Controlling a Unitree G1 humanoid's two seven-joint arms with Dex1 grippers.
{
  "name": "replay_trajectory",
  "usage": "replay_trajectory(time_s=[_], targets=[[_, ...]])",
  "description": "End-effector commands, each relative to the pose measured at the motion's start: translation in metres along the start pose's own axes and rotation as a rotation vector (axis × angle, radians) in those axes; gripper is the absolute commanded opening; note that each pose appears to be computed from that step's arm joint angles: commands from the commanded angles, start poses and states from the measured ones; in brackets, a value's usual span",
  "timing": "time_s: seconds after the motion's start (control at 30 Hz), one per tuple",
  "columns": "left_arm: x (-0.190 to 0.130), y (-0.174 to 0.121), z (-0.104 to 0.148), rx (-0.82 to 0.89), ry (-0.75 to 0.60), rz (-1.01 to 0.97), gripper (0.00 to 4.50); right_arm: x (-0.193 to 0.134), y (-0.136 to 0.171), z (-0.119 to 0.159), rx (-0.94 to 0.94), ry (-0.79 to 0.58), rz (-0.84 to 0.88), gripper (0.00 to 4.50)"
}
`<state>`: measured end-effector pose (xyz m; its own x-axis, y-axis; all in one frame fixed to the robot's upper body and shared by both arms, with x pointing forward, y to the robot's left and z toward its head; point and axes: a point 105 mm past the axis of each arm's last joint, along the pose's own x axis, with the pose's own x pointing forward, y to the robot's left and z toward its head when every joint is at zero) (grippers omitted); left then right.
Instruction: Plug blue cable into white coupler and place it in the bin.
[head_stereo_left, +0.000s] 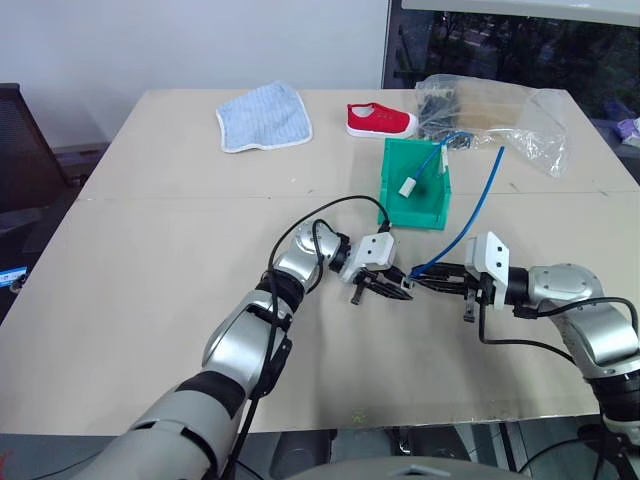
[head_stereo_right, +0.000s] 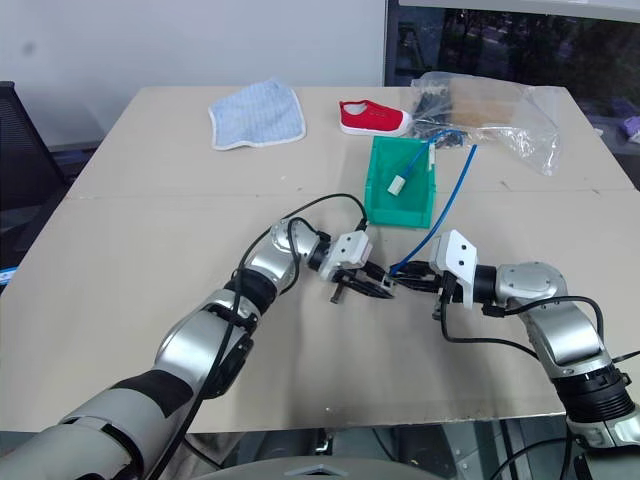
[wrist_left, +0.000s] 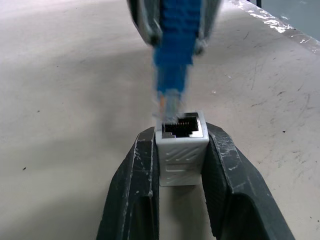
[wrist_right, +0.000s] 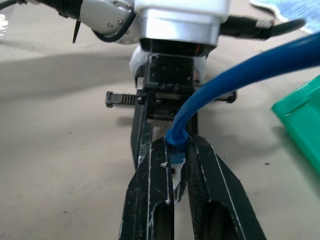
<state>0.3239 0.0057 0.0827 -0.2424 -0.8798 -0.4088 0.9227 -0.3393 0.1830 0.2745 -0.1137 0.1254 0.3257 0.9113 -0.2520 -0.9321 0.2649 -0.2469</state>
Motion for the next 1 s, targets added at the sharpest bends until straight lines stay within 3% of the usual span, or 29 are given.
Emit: replay_trajectory(time_s=[0.03, 0.47, 0.73, 0.8, 0.93, 1.0], targets=[[0.003, -0.008, -0.011, -0.029, 0.045, -0.042, 0.57, 0.0, 0.004, 0.005, -0.021, -0.003, 0.014, 0.0], [0.001, -0.007, -0.011, -0.031, 0.043, -0.034, 0.57, 0.014, 0.021, -0.022, 0.084, 0.105, -0.009, 0.0], [0.001, -0.006, -0.01, -0.031, 0.036, -0.028, 0.57, 0.001, 0.05, -0.084, 0.263, 0.464, 0.065, 0.0], [0.0, -0.007, -0.011, -0.032, 0.035, -0.027, 0.57, 0.01, 0.039, -0.066, 0.234, 0.36, 0.033, 0.0], [-0.002, -0.007, -0.011, -0.034, 0.03, -0.018, 0.57, 0.028, -0.006, 0.023, 0.25, -0.145, -0.118, 0.0], [-0.004, -0.006, -0.01, -0.04, 0.015, -0.002, 0.57, 0.024, -0.016, 0.046, 0.269, -0.259, -0.126, 0.0]])
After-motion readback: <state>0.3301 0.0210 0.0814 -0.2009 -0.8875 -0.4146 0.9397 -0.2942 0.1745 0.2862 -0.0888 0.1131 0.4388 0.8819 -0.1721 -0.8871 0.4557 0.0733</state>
